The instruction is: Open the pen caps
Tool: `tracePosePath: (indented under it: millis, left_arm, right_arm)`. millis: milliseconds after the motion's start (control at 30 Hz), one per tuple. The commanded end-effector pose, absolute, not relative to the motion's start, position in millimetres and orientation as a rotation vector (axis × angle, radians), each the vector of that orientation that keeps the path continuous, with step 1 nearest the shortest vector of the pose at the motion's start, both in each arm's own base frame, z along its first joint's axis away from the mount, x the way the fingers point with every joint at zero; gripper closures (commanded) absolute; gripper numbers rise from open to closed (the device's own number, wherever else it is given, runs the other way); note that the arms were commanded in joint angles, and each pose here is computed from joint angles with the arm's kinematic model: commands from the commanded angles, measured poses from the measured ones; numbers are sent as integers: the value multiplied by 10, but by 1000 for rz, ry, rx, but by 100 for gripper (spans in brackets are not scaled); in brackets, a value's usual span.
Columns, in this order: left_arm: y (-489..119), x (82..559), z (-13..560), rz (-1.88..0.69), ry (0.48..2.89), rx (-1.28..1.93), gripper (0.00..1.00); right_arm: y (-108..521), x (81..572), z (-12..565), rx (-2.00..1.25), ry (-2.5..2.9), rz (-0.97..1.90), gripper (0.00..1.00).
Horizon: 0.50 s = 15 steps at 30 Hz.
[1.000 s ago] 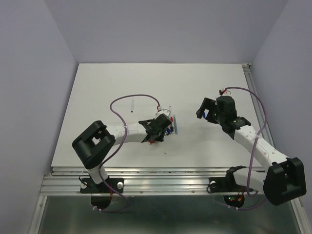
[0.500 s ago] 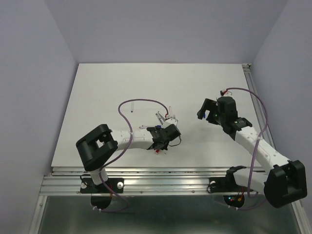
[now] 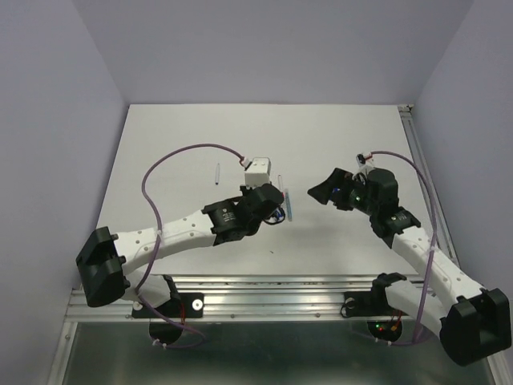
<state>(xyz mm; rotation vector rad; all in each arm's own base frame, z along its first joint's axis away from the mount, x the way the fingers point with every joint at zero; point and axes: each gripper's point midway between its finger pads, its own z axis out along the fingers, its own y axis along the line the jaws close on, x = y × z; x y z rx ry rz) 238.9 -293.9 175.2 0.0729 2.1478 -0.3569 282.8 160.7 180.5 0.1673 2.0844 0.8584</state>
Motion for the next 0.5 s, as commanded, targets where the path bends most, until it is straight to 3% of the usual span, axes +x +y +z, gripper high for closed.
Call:
tracePosePath:
  millis: [0,333,467]
  left_arm:
    - [-2864,2669,2144,-432,2009,-215,100]
    - [-2783,2619,2234,-600,1949,-421,100]
    - [-2768,2583,2249,-646,1939,-442,100]
  right_arm:
    - [2273,2402,2212,-140,1932,1352,0]
    - [2989,2195,2195,-305,1939,1490,0]
    - [3136,2219,2271,-350,1892,1532,6]
